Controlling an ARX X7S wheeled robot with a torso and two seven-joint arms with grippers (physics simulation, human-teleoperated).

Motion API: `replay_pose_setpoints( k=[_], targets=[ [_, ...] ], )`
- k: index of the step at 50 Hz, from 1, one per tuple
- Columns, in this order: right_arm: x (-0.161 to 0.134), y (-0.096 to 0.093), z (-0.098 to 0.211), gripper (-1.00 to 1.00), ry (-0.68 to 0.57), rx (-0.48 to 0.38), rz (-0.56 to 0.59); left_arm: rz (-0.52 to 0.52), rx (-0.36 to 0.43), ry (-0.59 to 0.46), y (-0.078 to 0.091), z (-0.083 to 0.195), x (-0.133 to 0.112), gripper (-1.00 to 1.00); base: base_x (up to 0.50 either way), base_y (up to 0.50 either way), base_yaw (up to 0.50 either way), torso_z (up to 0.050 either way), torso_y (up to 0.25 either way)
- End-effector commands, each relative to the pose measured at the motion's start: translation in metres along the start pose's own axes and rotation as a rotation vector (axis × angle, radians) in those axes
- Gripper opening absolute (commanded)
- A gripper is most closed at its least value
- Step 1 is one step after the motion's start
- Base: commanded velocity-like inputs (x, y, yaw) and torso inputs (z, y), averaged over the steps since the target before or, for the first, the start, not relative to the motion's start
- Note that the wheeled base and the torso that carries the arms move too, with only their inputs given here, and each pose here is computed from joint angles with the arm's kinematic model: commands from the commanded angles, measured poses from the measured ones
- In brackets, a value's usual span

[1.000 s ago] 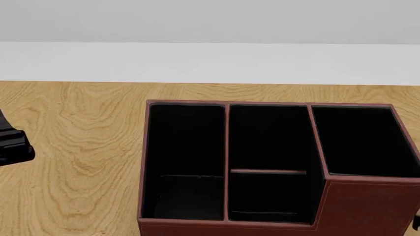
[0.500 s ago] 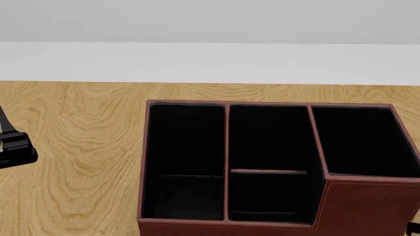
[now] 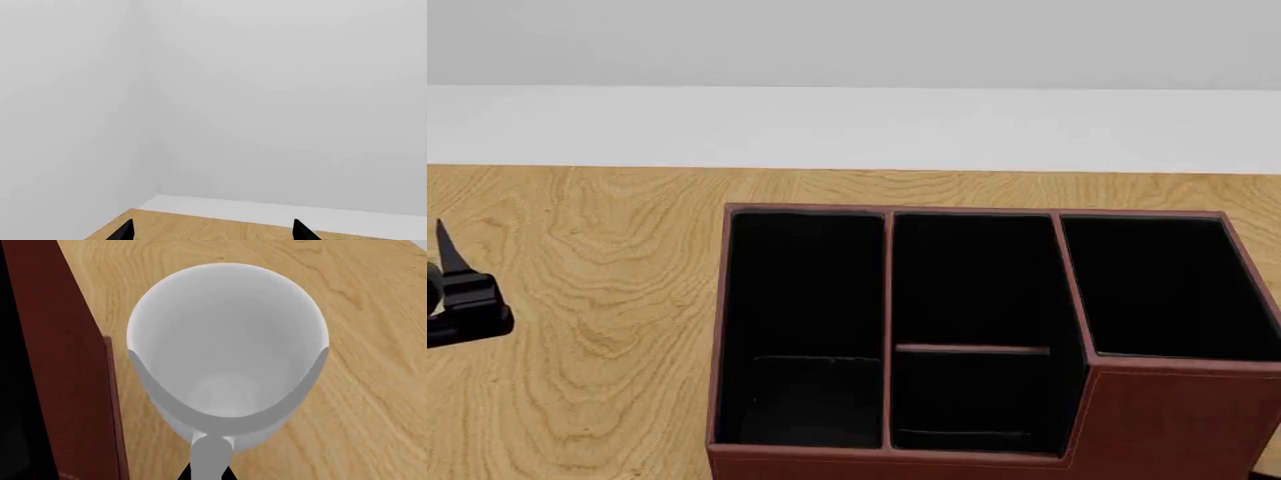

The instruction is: Pick up the white mug and place it to the right of the caddy.

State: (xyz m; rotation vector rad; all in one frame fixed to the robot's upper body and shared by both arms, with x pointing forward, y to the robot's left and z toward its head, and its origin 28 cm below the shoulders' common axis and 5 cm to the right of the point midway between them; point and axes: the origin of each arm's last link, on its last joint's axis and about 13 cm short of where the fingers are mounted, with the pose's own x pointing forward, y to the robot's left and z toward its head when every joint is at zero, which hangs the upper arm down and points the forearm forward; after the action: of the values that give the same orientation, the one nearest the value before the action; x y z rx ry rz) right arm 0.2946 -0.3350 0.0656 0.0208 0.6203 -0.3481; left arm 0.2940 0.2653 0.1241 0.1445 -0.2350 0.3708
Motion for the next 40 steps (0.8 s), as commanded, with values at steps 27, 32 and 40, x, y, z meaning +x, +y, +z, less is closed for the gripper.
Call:
replay_pose_setpoints(
  k=[27,32,40],
  targets=[
    [0.003,0.000,-0.019,-1.00,0.032,-0.015,0.012,-0.001,0.004,-0.001,-0.001,0.004,-0.004,1.00,0.00,0.00,0.00,0.000,0.000],
    [0.004,0.001,-0.022,-1.00,0.038,-0.013,0.013,-0.002,0.001,-0.001,-0.001,0.004,-0.003,1.00,0.00,0.00,0.00,0.000,0.000],
    [0.004,0.002,-0.027,-1.00,0.051,-0.014,0.015,0.002,0.002,-0.003,-0.001,0.002,-0.003,1.00,0.00,0.00,0.00,0.000,0.000]
  ],
)
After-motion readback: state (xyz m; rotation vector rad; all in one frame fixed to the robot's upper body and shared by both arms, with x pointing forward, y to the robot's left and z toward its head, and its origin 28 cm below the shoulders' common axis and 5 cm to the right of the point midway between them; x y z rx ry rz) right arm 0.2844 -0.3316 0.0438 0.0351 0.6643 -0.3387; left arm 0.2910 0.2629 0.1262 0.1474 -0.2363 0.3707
